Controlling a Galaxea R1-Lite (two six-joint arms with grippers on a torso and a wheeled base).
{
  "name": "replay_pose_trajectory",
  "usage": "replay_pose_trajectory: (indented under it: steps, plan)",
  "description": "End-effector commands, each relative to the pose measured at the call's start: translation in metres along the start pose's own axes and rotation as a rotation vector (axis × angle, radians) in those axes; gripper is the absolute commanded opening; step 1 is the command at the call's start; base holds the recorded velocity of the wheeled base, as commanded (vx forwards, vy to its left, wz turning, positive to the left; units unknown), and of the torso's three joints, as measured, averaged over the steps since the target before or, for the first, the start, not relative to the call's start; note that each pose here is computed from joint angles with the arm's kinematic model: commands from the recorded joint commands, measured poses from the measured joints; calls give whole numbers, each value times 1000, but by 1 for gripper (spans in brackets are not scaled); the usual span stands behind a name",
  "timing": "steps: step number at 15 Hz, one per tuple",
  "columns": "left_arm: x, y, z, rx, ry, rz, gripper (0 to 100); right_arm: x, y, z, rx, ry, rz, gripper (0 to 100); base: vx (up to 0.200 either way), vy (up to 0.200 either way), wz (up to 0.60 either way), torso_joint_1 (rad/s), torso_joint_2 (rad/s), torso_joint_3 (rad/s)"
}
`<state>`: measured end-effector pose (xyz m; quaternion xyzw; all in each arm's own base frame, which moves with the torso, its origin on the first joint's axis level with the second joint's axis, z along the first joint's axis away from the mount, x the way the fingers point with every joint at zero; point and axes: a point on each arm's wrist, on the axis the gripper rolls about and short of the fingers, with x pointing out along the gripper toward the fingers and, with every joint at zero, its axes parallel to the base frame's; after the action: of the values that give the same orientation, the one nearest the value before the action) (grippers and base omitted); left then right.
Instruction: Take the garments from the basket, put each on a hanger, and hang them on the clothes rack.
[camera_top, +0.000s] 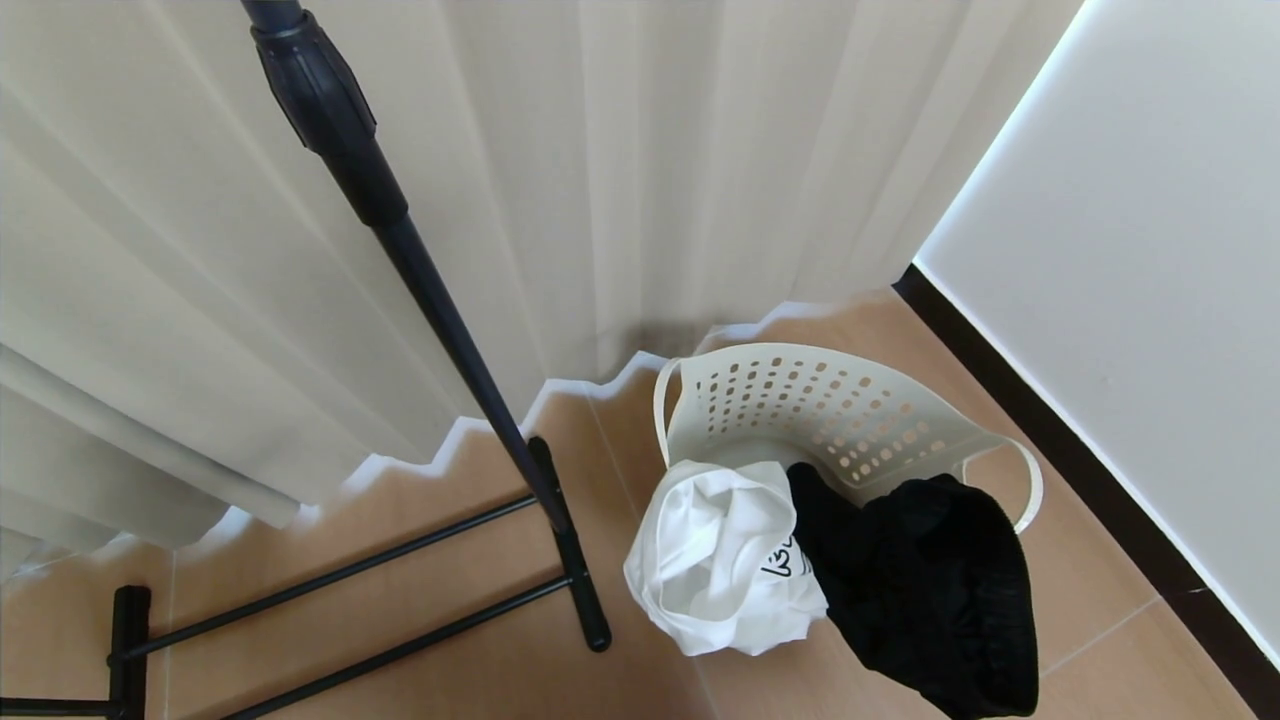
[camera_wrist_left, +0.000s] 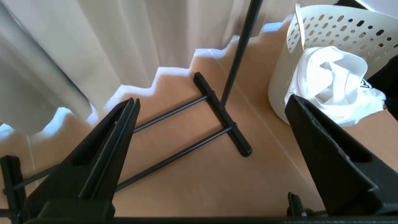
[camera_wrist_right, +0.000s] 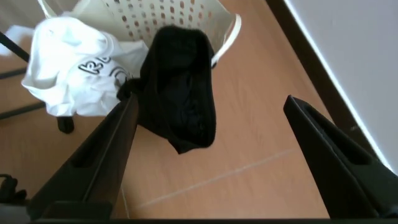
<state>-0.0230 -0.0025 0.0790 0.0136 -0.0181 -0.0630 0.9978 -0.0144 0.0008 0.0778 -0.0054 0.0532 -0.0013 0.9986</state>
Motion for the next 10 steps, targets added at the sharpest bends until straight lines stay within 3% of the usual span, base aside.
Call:
replay_pose_trajectory:
  steps: [1,3,4,7,8,9,10]
  plan:
    - [0,0,0,1,-1,-1,100,24,-1,10,19,270,-43,100,0,0,0,0,0,0]
    - [0,0,0,1,-1,-1,100,49,-2,40,70,326,-6,100,0,0,0,0,0,0]
    - [0,0,0,1,-1,-1,100,59,-2,49,49,355,15,100,0,0,0,0,0,0]
    - [0,0,0,1,-1,-1,100,94,-2,69,-161,454,75,100,0,0,0,0,0,0]
    - [0,0,0,1,-1,-1,100,107,-3,77,-236,470,96,100,0,0,0,0,0,0]
    - [0,0,0,1,-1,-1,100,121,-3,83,-360,486,130,100,0,0,0,0,0,0]
    - [0,0,0,1,-1,-1,100,126,-3,85,-416,490,146,100,0,0,0,0,0,0]
